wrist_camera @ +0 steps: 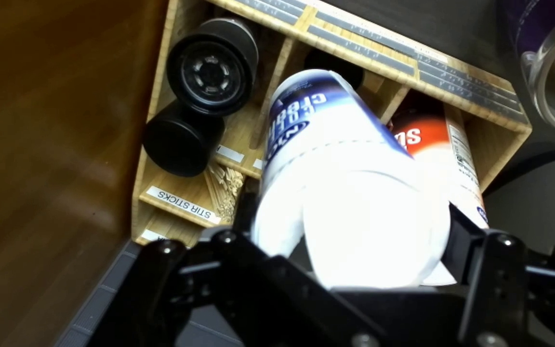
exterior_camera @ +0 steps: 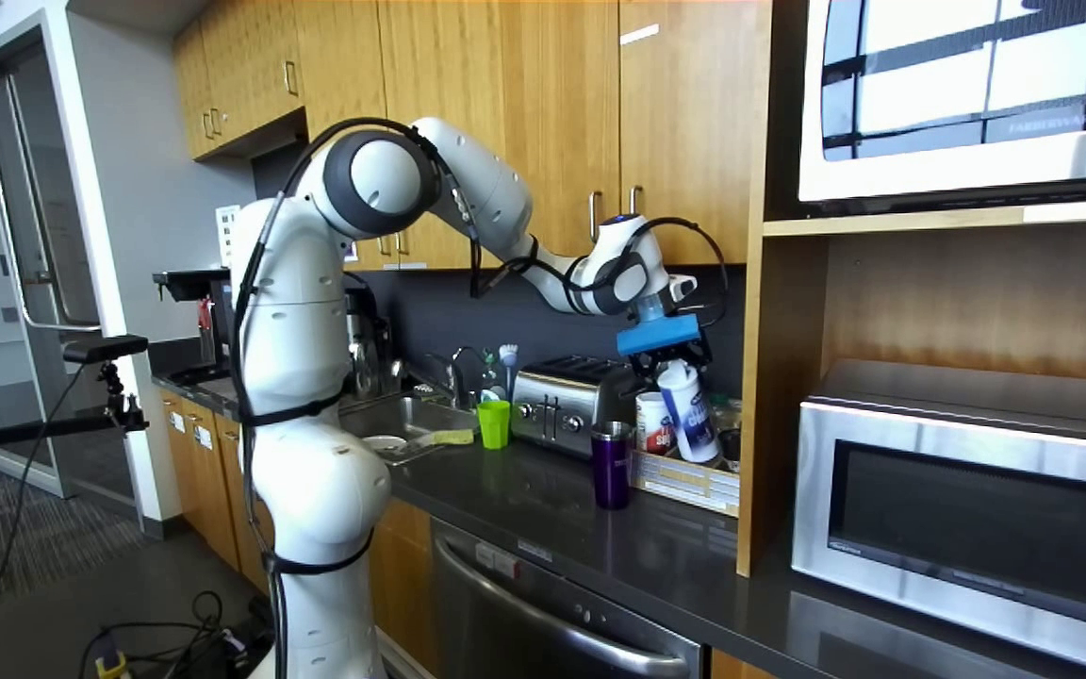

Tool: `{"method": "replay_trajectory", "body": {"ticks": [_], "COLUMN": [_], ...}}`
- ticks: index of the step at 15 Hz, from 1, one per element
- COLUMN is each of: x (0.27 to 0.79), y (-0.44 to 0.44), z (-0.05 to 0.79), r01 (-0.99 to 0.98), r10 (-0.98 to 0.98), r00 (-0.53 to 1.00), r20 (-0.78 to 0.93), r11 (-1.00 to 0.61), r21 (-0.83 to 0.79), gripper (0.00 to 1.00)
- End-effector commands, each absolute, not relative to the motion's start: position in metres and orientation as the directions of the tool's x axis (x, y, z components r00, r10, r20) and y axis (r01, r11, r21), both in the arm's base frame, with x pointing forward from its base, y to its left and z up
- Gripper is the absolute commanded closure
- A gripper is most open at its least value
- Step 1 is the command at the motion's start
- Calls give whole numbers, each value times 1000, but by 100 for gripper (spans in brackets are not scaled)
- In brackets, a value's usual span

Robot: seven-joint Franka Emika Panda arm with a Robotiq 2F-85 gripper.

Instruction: Pick up the blue container from the table and place it next to the red container in the box

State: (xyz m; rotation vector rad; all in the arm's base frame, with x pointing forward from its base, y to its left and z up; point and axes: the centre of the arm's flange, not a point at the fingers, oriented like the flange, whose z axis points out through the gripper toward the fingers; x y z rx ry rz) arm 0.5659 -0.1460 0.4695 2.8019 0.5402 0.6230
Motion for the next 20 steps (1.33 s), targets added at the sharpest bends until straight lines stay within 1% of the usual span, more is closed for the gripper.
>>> {"method": "replay_trajectory", "body": {"ticks": [1, 20], "x": [576, 585], "y": [-147, -147], "z": [476, 464], "r01": [285, 280], "r10": [385, 355], "r00": [840, 873], "r20": [383, 336], "r11": [-913, -926], "r21": [294, 252], "gripper": [39, 39]}}
